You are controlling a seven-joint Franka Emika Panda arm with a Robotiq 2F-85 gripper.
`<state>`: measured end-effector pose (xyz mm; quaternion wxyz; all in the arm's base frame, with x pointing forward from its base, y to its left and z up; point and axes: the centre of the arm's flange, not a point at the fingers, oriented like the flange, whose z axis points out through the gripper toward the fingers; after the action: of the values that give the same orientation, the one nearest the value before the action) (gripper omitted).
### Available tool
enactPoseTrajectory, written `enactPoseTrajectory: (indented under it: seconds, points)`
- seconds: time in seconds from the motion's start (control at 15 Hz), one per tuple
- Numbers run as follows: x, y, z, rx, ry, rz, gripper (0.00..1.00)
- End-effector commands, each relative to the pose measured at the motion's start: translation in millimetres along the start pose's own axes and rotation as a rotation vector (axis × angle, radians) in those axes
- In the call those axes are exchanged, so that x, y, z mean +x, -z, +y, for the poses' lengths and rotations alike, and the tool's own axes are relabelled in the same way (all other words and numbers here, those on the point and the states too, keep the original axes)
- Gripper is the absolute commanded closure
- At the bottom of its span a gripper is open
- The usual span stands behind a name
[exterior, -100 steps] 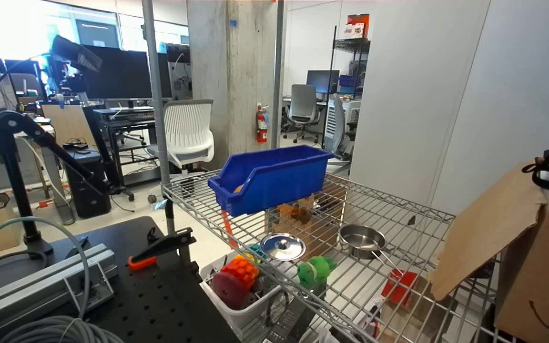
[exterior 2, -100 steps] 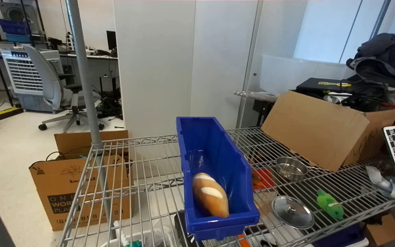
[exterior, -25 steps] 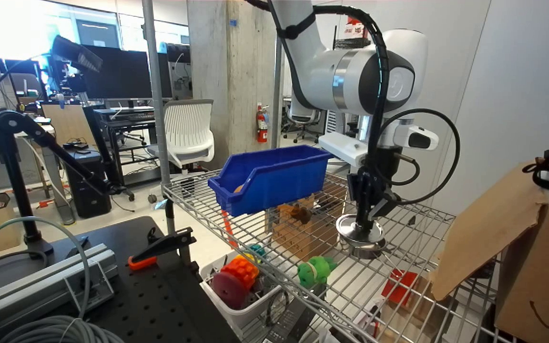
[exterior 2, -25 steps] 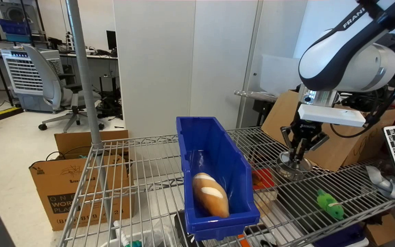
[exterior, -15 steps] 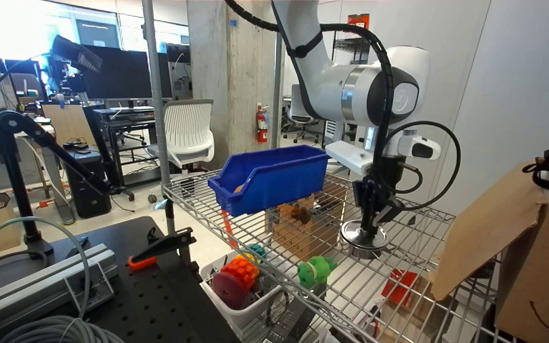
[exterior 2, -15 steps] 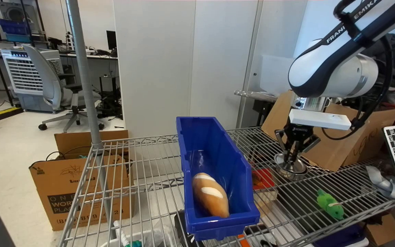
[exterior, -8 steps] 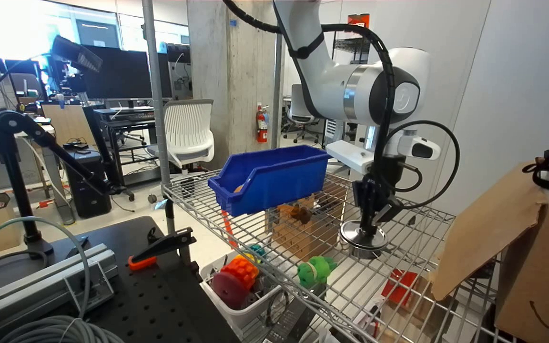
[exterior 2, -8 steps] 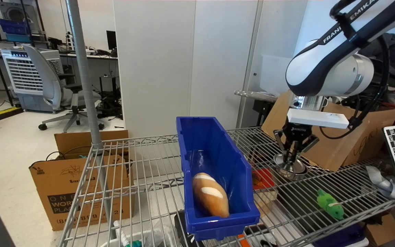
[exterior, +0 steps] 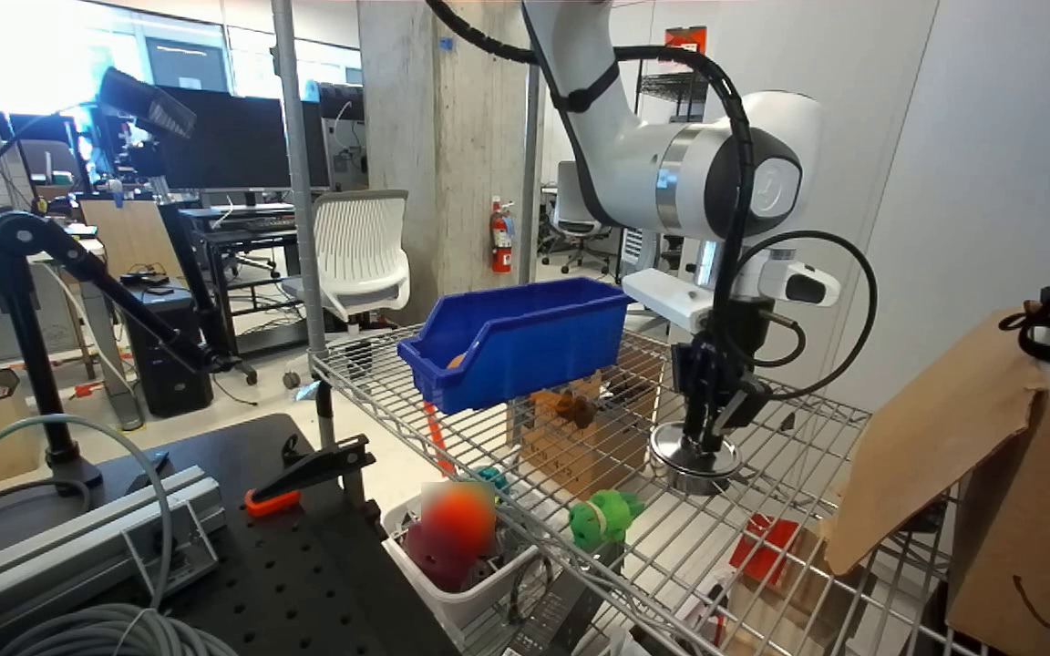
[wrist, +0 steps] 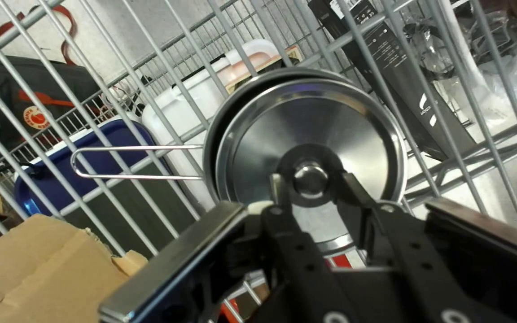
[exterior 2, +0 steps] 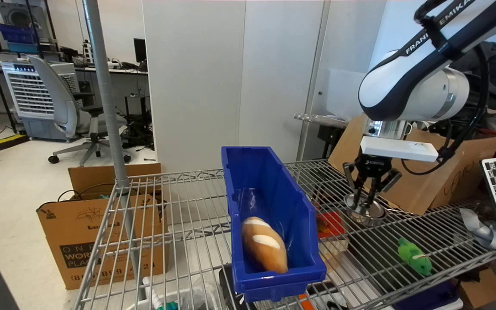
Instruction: Pick up the lid and close the pot
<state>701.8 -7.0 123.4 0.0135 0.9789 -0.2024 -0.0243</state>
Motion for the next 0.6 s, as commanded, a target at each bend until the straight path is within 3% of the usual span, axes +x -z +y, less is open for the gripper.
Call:
enactPoseTrajectory:
  seconds: [0.0,0.33,0.4,0.47,0.53]
  points:
    - [-13.2,20.6,-0.8,0.033,-0.01,-0.02,0.33]
    - [-48.9,67.9,-5.5,0.102,0.047,-0.021,0.0]
    - [-16.4,33.9,-12.6,0.049,0.021,-0.002,0.0]
    - [-20.2,42.2,-14.6,0.055,0.027,0.0,0.06]
    - [-20.4,44.0,-15.1,0.055,0.027,0.002,0.0]
